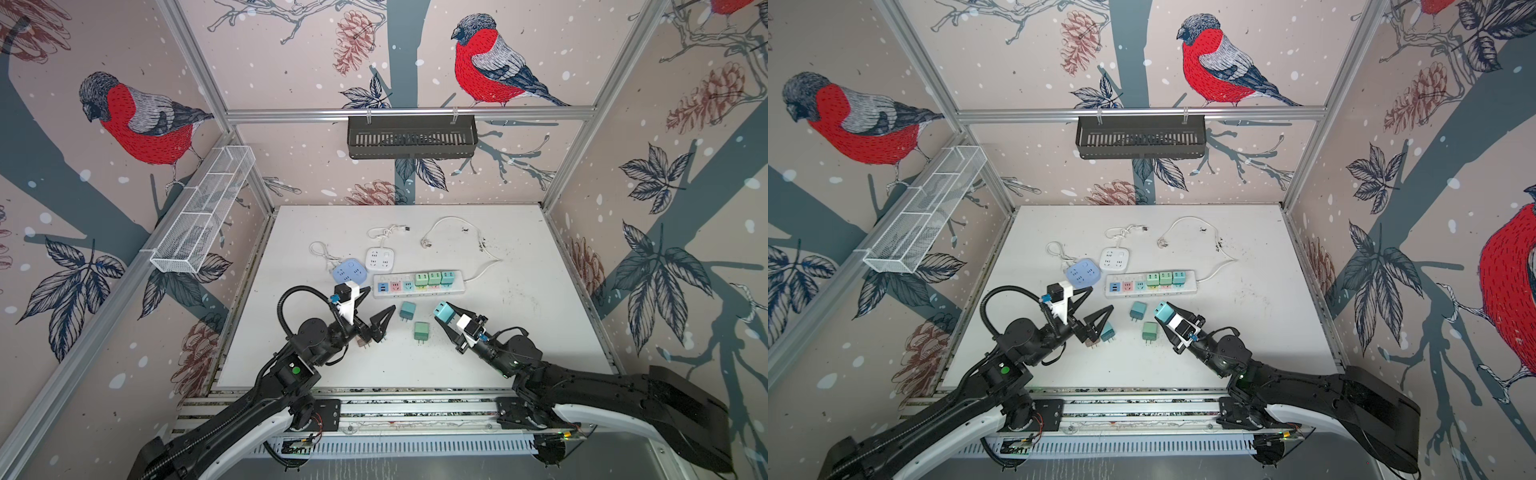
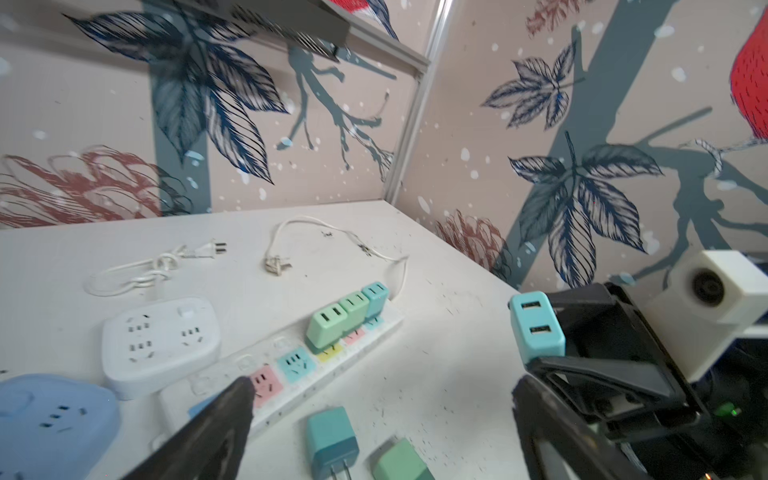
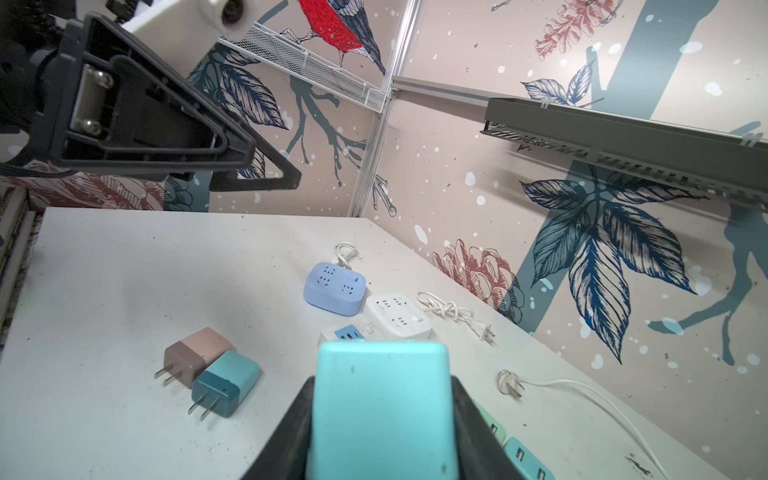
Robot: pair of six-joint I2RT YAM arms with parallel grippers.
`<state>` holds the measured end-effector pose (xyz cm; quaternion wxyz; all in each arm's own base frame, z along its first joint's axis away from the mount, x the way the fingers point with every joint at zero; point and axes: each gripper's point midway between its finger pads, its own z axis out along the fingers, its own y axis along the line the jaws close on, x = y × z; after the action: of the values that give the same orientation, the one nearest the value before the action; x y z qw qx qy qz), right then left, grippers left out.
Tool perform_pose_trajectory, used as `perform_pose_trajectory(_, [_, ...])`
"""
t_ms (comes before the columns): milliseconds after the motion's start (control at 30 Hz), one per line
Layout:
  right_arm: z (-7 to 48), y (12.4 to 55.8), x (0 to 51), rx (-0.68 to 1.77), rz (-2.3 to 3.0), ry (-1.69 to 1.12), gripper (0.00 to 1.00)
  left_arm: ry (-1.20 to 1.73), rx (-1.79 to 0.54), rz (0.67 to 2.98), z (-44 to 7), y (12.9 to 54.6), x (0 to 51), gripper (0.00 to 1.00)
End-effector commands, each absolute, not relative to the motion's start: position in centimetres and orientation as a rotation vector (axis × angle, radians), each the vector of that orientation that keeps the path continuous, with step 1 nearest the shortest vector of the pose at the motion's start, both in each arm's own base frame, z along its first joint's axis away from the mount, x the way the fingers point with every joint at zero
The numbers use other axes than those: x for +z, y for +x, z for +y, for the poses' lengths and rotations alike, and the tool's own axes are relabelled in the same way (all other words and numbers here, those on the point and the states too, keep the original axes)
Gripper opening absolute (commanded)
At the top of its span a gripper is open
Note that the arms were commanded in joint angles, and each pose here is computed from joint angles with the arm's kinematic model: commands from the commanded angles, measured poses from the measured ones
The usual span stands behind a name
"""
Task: Insert the plug
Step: 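Lift the teal plug toward the left gripper while left reaches to meet it, then close the left gripper on the teal plug held by the right gripper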
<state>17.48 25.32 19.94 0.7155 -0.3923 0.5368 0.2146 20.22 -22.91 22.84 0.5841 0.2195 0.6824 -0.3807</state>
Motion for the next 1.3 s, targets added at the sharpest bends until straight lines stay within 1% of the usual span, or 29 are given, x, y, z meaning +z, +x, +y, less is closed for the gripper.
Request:
perform_pose_trajectory(0, [25.6, 16.5, 20.3, 0.484, 1.112, -0.913, 0.05, 0.602, -0.881, 1.581, -25.1, 19.6, 23.5, 0.95])
perform_pose_trajectory(267, [26.0, 16.6, 19.4, 0.474, 1.108, -0.948, 0.04, 0.762, -0.963, 1.617, -29.6, 17.9, 22.9, 0.93])
perform_pose_trajectory(633, [26.6, 16.1, 20.0, 0.502, 1.065, -0.961, 0.04, 0.815, -1.023, 1.677, -32.1, 18.1, 21.4, 0.92])
perform_pose_trajectory(800, [27.1, 15.8, 20.1, 0.526, 1.061, -0.969, 0.04, 0.866, -1.059, 1.719, -33.8, 18.0, 20.3, 0.88])
perform_pose_trajectory(933, [27.0, 16.1, 19.9, 0.51, 1.069, -0.955, 0.04, 0.892, -1.081, 1.734, -34.8, 17.7, 20.0, 0.81])
perform_pose_trajectory(1100, [26.8, 16.2, 20.2, 0.492, 1.061, -0.943, 0.04, 0.909, -1.11, 1.727, -35.5, 17.3, 20.1, 0.69])
perform_pose_trajectory(1267, [26.9, 16.4, 20.4, 0.496, 1.057, -0.931, 0.04, 0.932, -1.129, 1.737, -36.1, 17.1, 19.8, 0.51])
